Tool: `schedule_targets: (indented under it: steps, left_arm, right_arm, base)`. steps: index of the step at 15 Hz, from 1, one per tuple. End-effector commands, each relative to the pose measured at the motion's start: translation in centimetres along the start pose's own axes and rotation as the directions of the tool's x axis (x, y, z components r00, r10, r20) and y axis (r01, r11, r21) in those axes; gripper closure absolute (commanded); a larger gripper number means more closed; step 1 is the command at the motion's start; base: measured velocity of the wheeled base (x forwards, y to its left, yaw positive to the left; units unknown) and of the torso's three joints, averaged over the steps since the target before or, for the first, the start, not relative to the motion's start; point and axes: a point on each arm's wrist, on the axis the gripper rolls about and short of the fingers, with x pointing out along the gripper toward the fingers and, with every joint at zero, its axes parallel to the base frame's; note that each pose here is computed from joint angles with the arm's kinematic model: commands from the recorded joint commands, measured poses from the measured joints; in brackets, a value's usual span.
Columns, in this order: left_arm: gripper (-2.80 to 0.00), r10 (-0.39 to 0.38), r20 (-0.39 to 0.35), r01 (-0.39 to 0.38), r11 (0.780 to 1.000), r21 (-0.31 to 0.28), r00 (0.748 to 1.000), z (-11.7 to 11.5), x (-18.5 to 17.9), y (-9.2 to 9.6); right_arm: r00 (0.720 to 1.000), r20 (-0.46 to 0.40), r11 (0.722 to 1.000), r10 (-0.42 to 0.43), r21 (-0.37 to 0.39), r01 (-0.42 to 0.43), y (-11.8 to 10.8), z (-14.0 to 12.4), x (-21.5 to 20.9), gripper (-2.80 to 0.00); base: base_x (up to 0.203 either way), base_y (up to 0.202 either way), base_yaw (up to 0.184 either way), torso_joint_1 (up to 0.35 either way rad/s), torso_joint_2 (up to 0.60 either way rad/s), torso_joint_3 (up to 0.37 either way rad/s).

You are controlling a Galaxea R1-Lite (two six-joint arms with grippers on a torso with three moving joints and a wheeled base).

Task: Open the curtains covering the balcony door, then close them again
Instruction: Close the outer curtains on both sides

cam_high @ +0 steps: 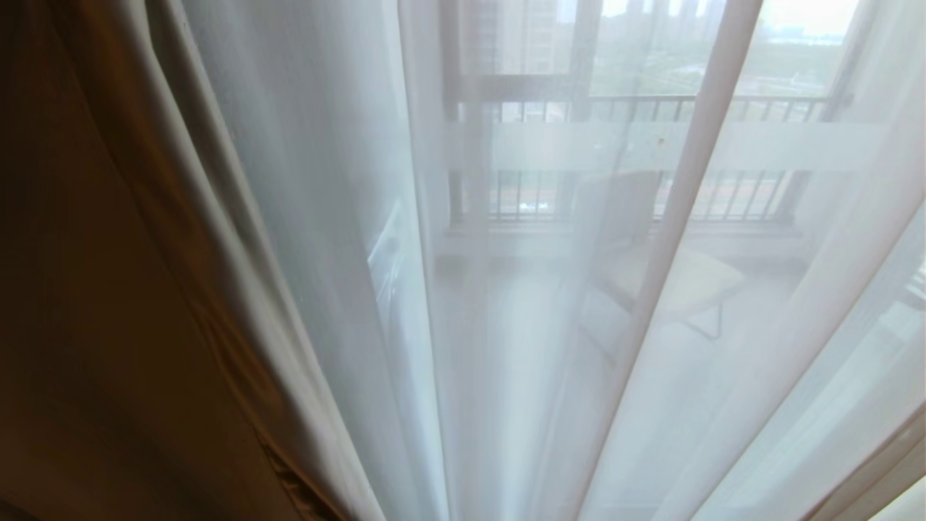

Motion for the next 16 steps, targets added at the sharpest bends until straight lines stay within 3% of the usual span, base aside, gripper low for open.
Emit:
schedule_targets:
  steps: [1, 8, 16]
  left_arm:
    - [0.00, 0.042, 0.019, -0.043, 0.998, 0.038, 0.999, 1.2, -0.8, 0.5]
    - [0.00, 0.222, 0.070, -0.231, 0.956, 0.183, 0.973, 3.4, -3.1, 3.2]
    - [0.00, 0.242, 0.081, -0.254, 0.945, 0.205, 0.967, 3.9, -3.6, 3.2]
  right_arm:
    - [1.000, 0.000, 1.000, 0.001, -0.001, -0.001, 0.0, 0.0, 0.0, 0.00]
    - [1.000, 0.000, 1.000, 0.001, -0.001, -0.001, 0.0, 0.0, 0.0, 0.00]
    - [1.000, 0.000, 1.000, 0.001, -0.001, -0.001, 0.0, 0.0, 0.0, 0.00]
  base:
    - [0.000, 0.000, 0.000, 0.000, 0.00, 0.000]
    - [0.000, 0.000, 0.000, 0.000, 0.00, 0.000]
    - [0.000, 0.000, 0.000, 0.000, 0.00, 0.000]
